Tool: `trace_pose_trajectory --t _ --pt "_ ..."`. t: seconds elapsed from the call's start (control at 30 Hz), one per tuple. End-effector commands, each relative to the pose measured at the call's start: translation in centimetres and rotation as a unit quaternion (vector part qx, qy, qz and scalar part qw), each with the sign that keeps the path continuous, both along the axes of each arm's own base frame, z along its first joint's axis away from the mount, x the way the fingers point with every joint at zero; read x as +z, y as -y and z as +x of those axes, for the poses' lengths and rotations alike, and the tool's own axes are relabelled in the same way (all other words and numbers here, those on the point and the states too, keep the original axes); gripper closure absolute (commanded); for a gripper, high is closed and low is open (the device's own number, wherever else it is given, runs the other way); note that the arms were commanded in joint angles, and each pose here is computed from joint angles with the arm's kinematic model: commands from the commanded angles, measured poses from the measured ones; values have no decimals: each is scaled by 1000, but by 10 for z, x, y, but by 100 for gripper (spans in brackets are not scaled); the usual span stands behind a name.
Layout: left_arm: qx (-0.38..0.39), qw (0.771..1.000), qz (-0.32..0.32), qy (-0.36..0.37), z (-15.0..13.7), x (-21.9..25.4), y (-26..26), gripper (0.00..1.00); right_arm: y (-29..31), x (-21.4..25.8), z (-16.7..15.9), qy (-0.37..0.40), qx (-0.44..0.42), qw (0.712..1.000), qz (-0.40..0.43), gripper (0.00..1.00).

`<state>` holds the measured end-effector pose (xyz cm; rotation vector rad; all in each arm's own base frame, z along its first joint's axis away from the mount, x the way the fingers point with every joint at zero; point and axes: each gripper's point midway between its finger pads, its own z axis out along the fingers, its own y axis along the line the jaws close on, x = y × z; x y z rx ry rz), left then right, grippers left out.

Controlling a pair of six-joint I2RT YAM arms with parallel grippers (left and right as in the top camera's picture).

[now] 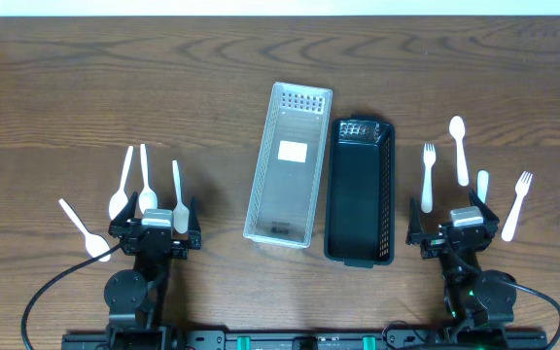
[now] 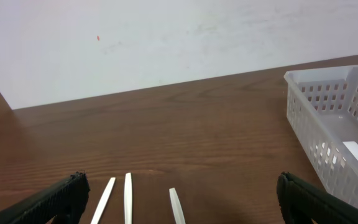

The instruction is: Pack container

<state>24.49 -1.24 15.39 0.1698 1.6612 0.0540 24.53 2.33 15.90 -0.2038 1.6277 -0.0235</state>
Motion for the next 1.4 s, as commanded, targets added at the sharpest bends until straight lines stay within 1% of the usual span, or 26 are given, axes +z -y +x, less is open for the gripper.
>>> trace_pose_trajectory --t 0.0,0.1,0.13,0.17,0.2,0.23,0.27,0.3,0.4,0.5,0.6,0.7,0.77,0.87,0.9,0.97,1.03,1.1,1.13,1.2,1.23,1.27,1.3,1.37 --pt "-18 1000 -4 -25 -1 -16 7 2 0 -1 0 -1 1 1000 14 1" --pt "-17 999 -12 -27 -1 -16 7 2 2 -5 1 -17 -9 997 69 1" --pt "-14 999 -39 -29 -1 -16 7 2 2 -8 1 -26 -12 995 98 1" --pt "-8 996 -82 -34 -1 -16 7 2 2 -11 2 -34 -15 991 125 1" --pt "0 990 -134 -45 -2 -15 7 2 2 -13 2 -42 -18 987 151 1" --pt "6 984 -170 -57 -4 -15 7 2 2 -14 2 -47 -20 985 167 1" --pt "13 977 -198 -72 -6 -14 6 2 2 -12 2 -48 -21 983 178 1" --pt "16 975 -207 -82 -8 -11 6 2 2 -7 2 -45 -21 983 177 1" --pt "18 976 -191 -99 -14 14 6 2 2 17 2 -25 -16 987 155 1" --pt "15 979 -177 -101 -12 53 6 2 5 41 3 -14 -23 990 136 1" --pt "11 984 -146 -106 -3 93 6 2 6 62 6 -26 -27 993 110 1" --pt "29 979 -134 -153 9 113 2 2 10 85 14 -58 -40 994 86 1" --pt "37 968 -131 -212 15 114 2 2 11 97 21 -97 -48 991 76 1" --pt "49 946 -126 -296 17 107 2 2 7 100 24 -196 -42 977 68 1" --pt "54 936 -123 -326 17 104 2 2 3 97 21 -246 -35 966 66 1" --pt "58 923 -121 -361 19 98 2 2 0 90 13 -318 -33 945 63 1" --pt "62 913 -122 -383 23 89 3 2 0 81 6 -375 -37 924 61 1" --pt "65 904 -125 -405 24 79 3 2 0 68 4 -409 -41 910 59 1" --pt "65 899 -125 -415 25 75 4 2 0 59 4 -427 -43 901 57 5" --pt "68 892 -123 -429 26 67 4 2 4 41 7 -458 -61 885 58 49" --pt "68 889 -122 -436 27 63 4 2 8 29 8 -478 -85 872 69 72" --pt "69 886 -122 -443 27 60 4 2 10 19 7 -493 -103 860 79 86" --pt "71 882 -121 -450 27 57 4 2 11 7 7 -512 -116 846 89 98" --pt "73 874 -119 -466 26 50 4 2 10 -14 6 -546 -137 820 105 99"
